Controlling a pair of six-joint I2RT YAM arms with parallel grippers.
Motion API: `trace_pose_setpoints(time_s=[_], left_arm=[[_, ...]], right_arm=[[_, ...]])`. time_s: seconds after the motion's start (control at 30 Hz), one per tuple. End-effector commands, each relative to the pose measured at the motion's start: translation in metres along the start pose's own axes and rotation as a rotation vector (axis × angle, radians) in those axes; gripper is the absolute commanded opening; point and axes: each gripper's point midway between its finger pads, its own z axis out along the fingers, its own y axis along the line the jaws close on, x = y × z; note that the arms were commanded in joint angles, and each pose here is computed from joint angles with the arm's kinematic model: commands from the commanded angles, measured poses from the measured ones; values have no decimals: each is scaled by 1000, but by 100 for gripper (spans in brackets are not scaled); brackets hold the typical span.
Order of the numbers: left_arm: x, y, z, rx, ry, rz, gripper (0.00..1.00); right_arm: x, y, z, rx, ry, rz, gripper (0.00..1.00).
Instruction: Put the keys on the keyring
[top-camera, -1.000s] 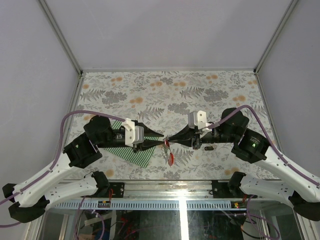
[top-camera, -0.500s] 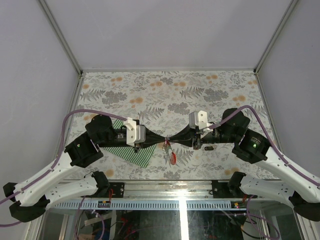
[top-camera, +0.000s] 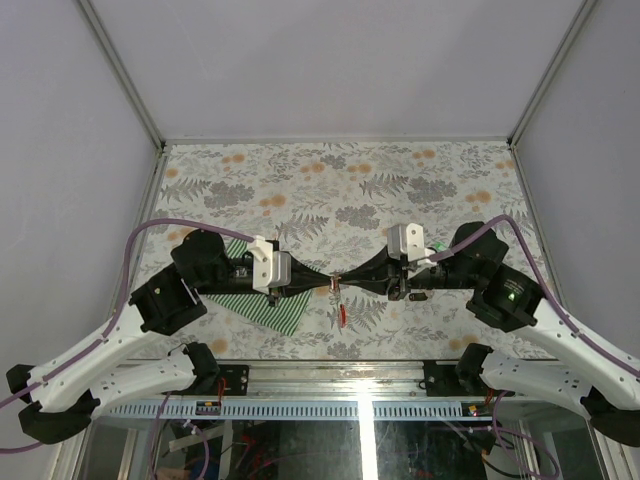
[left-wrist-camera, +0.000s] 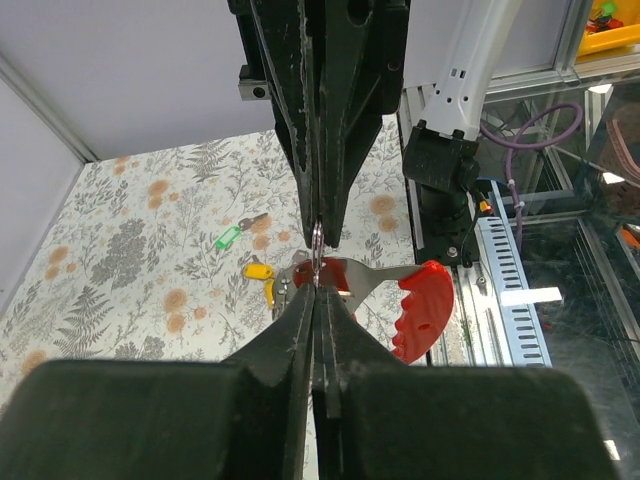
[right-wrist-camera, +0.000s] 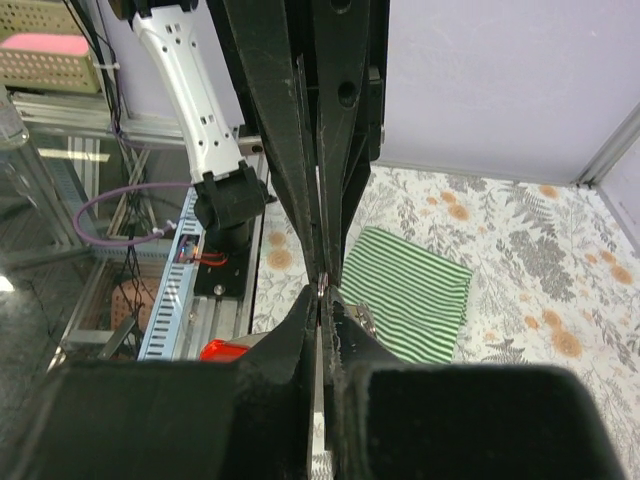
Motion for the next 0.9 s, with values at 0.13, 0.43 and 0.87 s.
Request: trace_pose_setpoints(time_s=[0.13,0.43,0.87], left_arm=[[-16,1,-2,-8,-52,37,0],[-17,3,-3,-18,-59,38,0],[-19,11,-5,-61,-60,86,0]], right_arm=[[-41,3,-3,0,-185,-54,0],[-46,-5,-5,60,-244,-30,0],[-29,-28,-1,184,-166,88,0]])
